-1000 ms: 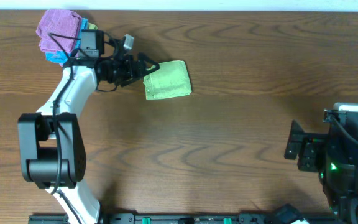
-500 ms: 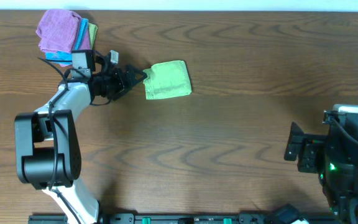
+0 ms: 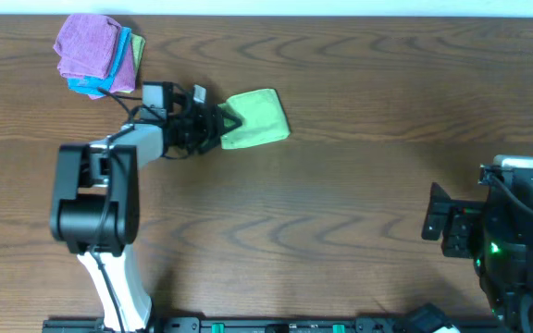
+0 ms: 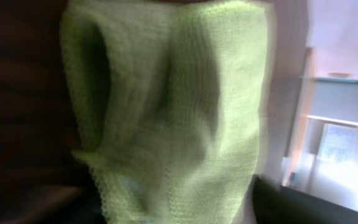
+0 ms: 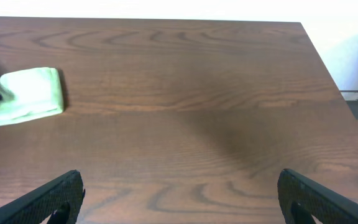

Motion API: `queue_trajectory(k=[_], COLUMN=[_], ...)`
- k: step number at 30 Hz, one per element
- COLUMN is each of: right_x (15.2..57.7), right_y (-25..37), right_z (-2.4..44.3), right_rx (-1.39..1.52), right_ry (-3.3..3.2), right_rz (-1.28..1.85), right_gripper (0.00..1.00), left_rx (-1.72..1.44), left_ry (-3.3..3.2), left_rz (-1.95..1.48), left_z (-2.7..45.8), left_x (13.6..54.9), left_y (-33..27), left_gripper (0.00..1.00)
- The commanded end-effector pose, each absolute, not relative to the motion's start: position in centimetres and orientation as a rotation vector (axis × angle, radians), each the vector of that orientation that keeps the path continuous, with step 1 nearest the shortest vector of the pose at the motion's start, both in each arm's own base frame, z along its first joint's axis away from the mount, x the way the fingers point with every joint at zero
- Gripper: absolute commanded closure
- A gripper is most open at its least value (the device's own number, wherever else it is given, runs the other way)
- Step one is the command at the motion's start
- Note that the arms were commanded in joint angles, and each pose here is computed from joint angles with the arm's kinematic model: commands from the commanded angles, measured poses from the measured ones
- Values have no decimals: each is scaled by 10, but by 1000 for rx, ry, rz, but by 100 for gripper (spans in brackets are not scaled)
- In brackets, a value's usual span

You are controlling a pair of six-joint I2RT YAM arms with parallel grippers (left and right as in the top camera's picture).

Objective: Fold the cloth
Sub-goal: 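Grasp the folded green cloth's left edge with the left gripper, then lift the green cloth and carry it to the cloth stack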

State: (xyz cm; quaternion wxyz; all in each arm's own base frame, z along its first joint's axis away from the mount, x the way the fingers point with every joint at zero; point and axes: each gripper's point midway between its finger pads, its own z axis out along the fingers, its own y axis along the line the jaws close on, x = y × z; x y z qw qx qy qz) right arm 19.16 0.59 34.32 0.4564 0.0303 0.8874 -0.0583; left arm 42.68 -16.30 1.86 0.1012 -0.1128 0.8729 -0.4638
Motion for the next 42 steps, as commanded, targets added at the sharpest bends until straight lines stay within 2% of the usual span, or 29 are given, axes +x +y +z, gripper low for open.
queue_trajectory(k=[1, 2, 7, 12, 20, 23, 28, 31, 36, 42], right_x=[191, 191, 189, 189, 189, 189, 189, 189, 189, 191], right_y=[4, 4, 3, 3, 5, 5, 5, 5, 5, 6], right_z=[340, 340, 338, 337, 336, 336, 337, 337, 337, 339], right_rx=[97, 96, 100, 97, 106, 113, 113, 113, 114, 118], right_ry=[2198, 2201, 2210, 2214, 2217, 2216, 2216, 2215, 2214, 2204], right_rz=[-148, -149, -151, -149, -131, -127, -127, -127, -127, -119], right_gripper=[1, 1, 1, 1, 1, 1, 1, 1, 1, 1], left_rx=[-371, -369, -352, -290, -198, -245, -350, -411, -471, -477], left_ry=[2653, 2650, 2603, 2484, 2136, 2039, 1920, 1875, 1916, 1928], left_rz=[-1348, -1348, -1348, -1371, -1229, -1136, -949, -884, -757, -648], left_z=[-12, -13, -2, 47, 207, 257, 311, 323, 305, 298], left_x=[415, 416, 430, 470, 551, 568, 580, 581, 573, 566], left_y=[-170, -170, -169, -174, -157, -132, -73, -32, 34, 80], left_gripper=[80, 94, 94, 95, 95, 94, 94, 94, 94, 95])
